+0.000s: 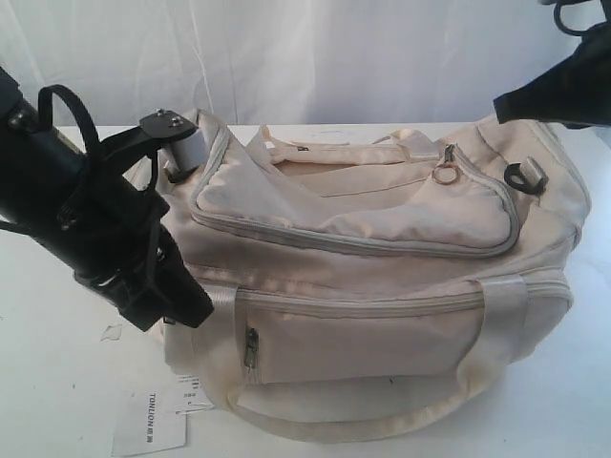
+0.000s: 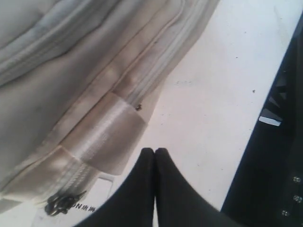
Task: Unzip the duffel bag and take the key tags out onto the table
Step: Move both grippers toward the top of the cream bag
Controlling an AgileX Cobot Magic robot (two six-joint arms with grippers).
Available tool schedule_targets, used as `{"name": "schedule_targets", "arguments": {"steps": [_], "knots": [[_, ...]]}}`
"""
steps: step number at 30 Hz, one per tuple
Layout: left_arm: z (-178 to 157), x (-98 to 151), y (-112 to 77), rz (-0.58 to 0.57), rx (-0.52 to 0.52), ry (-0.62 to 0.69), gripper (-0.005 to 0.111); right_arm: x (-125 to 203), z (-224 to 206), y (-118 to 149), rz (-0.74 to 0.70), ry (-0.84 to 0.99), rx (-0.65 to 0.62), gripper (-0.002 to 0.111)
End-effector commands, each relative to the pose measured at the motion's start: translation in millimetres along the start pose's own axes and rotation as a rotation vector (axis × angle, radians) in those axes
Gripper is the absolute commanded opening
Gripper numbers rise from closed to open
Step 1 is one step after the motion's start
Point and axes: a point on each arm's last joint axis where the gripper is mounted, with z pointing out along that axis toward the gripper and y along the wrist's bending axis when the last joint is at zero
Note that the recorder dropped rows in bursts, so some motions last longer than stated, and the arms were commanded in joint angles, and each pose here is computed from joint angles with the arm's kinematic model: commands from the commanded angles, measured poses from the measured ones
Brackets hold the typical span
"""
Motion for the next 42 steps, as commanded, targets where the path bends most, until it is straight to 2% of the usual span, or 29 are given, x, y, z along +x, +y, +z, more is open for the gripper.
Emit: {"name": "schedule_targets", "arguments": {"steps": [1,3,8,9,13,19,28,31,38,40,42], "knots": [[-4,-3,-9.8,0.012,0.067,-0.027,0.0,-6,18,-4,0.001,-0.013,0.04,0.011],[-4,-3,-9.8,0.015,0.067,-0.027,0.0,-8,28,-4,0.0,0.001,0.038,0.022],[-4,-3,-10.5,0.012,0.075,-0.029,0.0,-16,55,-4,-0.01,0.034,0.035,0.06],[-4,-4,-10.9,0.009,0.079,-0.033,0.0,-19,61,-4,-0.011,0.031,0.035,0.063],[-4,-5,-13.3,0.016,0.106,-0.05,0.0,-29,82,-4,-0.012,0.026,0.033,0.062],[-4,-6,-15.7,0.054,0.131,-0.065,0.0,-20,111,-7,-0.001,0.161,0.037,0.06],[-4,-6,-15.8,0.054,0.133,-0.064,0.0,-35,90,-26,0.015,0.104,0.162,0.062],[-4,-6,-16.0,0.054,0.134,-0.063,0.0,-34,88,-30,0.025,0.109,0.17,0.067],[-4,-6,-16.1,0.053,0.136,-0.064,0.0,-21,111,-28,0.04,0.188,0.156,0.067],[-4,-6,-16.1,0.053,0.136,-0.064,0.0,-20,112,-27,0.053,0.196,0.149,0.063],[-4,-6,-15.7,0.053,0.131,-0.068,0.0,-14,111,-25,0.093,0.257,0.133,0.039]]}}
